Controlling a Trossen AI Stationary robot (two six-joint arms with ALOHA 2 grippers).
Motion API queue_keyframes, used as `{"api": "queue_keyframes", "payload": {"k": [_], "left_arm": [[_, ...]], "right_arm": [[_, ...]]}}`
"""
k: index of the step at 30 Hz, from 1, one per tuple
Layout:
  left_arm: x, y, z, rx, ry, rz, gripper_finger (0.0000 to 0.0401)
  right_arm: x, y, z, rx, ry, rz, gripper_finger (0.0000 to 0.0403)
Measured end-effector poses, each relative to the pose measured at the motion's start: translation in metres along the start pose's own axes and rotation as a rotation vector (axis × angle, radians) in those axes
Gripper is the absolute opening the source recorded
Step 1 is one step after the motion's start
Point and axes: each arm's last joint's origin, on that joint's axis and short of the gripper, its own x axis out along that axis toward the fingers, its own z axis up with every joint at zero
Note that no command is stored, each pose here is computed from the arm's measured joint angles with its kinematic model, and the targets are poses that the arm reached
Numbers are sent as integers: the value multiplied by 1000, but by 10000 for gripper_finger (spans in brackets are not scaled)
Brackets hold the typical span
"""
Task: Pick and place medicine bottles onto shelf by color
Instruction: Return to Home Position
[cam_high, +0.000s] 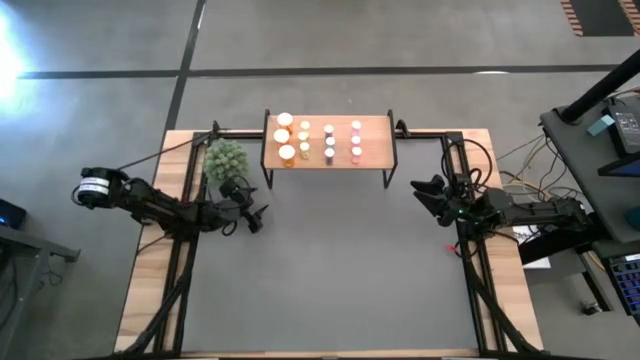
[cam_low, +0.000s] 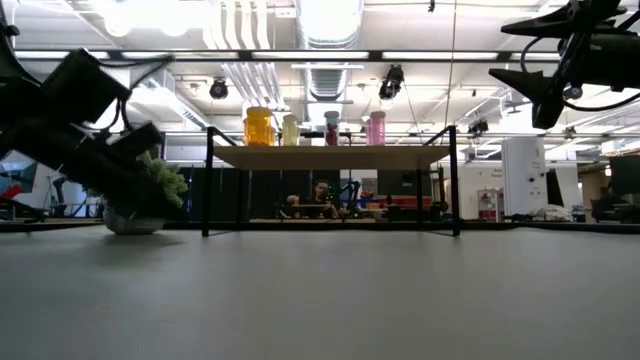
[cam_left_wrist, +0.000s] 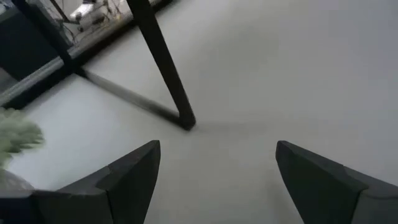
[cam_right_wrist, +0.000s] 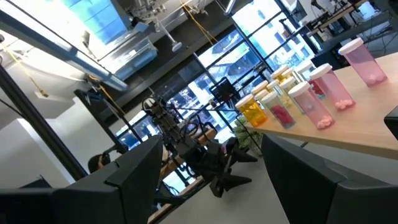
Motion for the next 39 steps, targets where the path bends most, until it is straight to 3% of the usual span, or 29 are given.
{"api": "queue_keyframes", "payload": {"k": [23,39], "left_arm": [[-48,26,59,-366,-507,-73,302],[-90,53,76,-607,-840,-122,302]], "right_arm": [[0,0,0,0,1,0,265],[0,0,0,0,1,0,265]]}}
